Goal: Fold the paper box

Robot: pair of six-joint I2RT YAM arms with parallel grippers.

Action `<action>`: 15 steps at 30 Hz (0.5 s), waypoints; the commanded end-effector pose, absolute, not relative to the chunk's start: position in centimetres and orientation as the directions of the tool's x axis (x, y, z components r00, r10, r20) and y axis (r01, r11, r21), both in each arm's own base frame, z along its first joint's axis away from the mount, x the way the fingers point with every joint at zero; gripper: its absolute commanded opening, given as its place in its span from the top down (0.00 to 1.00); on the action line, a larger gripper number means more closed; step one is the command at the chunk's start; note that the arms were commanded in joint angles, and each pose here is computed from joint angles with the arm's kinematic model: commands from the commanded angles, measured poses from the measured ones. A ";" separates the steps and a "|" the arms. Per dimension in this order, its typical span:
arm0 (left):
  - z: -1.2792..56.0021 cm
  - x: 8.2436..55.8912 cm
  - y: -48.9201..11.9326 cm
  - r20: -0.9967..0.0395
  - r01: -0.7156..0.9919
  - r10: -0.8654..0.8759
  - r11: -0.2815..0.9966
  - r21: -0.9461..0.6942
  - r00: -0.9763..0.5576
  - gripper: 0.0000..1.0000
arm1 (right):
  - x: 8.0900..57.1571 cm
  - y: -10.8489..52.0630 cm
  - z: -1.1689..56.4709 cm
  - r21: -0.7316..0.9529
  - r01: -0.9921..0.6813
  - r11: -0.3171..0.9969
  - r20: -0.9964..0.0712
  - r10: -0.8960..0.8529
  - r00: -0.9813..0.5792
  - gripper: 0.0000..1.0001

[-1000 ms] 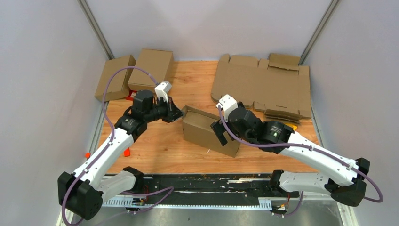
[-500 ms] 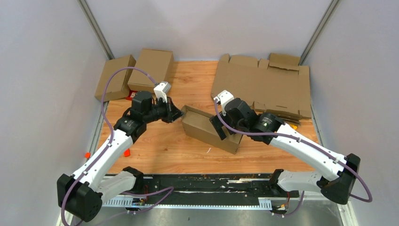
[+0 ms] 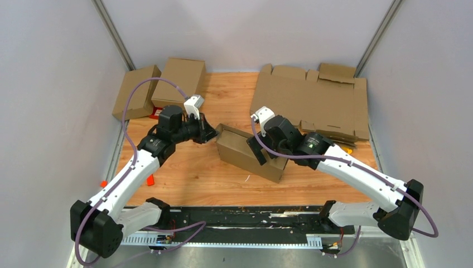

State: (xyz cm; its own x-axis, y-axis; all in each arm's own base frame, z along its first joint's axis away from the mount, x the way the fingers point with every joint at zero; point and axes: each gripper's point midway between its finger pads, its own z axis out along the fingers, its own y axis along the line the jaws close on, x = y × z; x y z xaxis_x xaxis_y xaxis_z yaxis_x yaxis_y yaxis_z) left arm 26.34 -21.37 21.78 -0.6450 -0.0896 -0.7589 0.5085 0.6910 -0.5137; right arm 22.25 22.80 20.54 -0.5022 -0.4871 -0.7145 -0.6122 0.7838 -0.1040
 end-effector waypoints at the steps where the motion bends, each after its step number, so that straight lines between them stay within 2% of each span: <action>1: 21.2 26.7 -21.2 -0.759 0.502 -0.077 0.706 -0.499 -0.646 1.00 | 22.2 22.9 20.3 -0.107 -0.627 0.771 -0.697 -0.508 -0.506 0.01; 9: 20.0 26.6 -20.4 -0.774 0.491 -0.074 0.734 -0.469 -0.629 1.00 | 21.6 22.0 21.8 -0.066 -0.597 0.800 -0.723 -0.450 -0.524 0.00; 15: 20.1 26.7 -20.3 -0.780 0.489 -0.077 0.739 -0.463 -0.622 1.00 | 20.6 19.0 23.4 -0.015 -0.518 0.855 -0.736 -0.361 -0.573 0.01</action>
